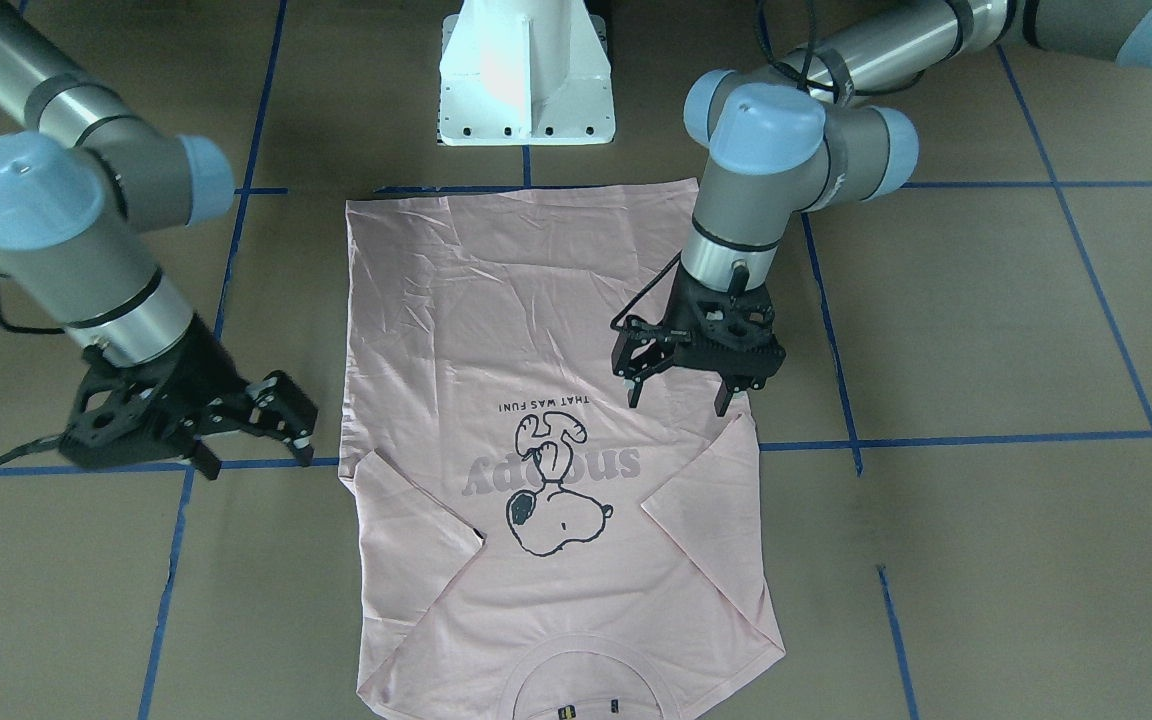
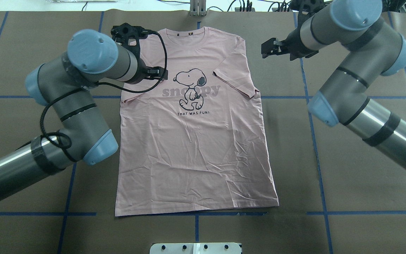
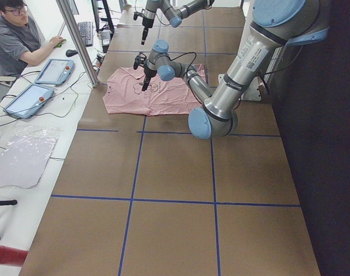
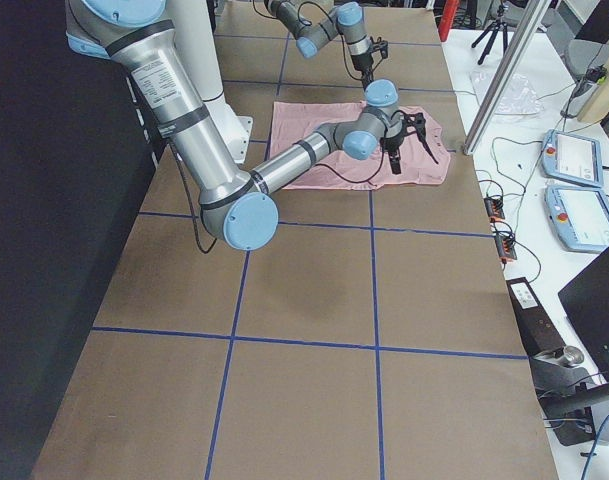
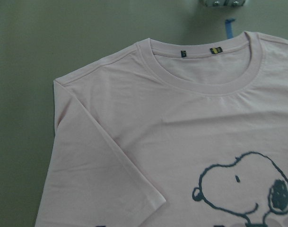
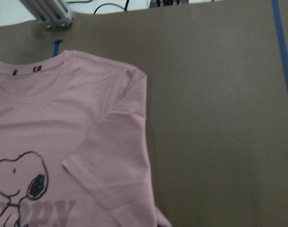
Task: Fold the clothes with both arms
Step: 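Lower both grippers to the shirt hem nearest the robot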
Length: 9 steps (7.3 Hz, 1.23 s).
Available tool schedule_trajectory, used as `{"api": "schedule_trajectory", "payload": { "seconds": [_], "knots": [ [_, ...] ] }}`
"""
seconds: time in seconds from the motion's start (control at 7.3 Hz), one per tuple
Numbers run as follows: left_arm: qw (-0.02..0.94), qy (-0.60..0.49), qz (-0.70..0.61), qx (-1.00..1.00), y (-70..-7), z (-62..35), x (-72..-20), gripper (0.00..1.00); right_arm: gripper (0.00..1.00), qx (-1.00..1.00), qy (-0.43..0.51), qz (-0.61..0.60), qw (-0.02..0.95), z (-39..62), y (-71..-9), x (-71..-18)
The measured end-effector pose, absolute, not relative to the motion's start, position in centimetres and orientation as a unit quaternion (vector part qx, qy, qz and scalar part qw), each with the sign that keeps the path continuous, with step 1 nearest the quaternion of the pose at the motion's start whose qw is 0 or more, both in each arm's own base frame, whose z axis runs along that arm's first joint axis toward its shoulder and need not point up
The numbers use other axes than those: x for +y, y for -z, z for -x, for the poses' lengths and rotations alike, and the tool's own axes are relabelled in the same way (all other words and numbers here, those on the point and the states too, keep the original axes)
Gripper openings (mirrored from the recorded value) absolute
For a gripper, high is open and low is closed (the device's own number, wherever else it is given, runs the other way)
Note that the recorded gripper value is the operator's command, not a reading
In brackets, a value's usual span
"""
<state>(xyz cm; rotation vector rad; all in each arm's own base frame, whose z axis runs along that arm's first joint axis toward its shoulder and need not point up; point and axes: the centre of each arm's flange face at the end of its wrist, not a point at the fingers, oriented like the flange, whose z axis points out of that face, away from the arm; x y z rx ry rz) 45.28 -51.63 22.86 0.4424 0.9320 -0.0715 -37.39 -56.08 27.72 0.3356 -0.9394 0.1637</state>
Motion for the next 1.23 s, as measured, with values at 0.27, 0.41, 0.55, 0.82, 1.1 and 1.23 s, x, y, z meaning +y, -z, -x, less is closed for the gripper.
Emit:
{"api": "schedule_trajectory", "payload": {
  "seconds": [0.27, 0.41, 0.55, 0.82, 1.1, 1.23],
  "knots": [
    [0.857, 0.023, -0.194, 0.476, -24.0, -43.7, -44.0, 1.00, 0.99, -0.445, -0.107, -0.152, 0.876, 41.8, -24.9, -42.9],
    [0.854, 0.026, -0.177, 0.489, -24.3, -43.8, -40.3, 1.00, 0.95, -0.448, -0.115, -0.142, 0.875, 43.1, -25.3, -37.5],
    [0.853, 0.033, -0.161, 0.496, -24.8, -44.6, -36.7, 1.00, 0.91, -0.448, -0.121, -0.135, 0.875, 44.0, -26.2, -33.0],
    [0.859, 0.057, -0.123, 0.493, -27.1, -46.8, -29.8, 0.93, 0.90, -0.452, -0.128, -0.118, 0.875, 44.8, -27.3, -26.8],
    [0.876, 0.067, -0.099, 0.468, -30.9, -47.8, -25.7, 0.87, 0.91, -0.454, -0.130, -0.120, 0.873, 45.4, -27.6, -24.5],
    [0.884, 0.064, -0.092, 0.454, -32.7, -47.8, -24.4, 0.78, 0.91, -0.455, -0.130, -0.121, 0.872, 45.5, -27.7, -24.2]
  ]
}}
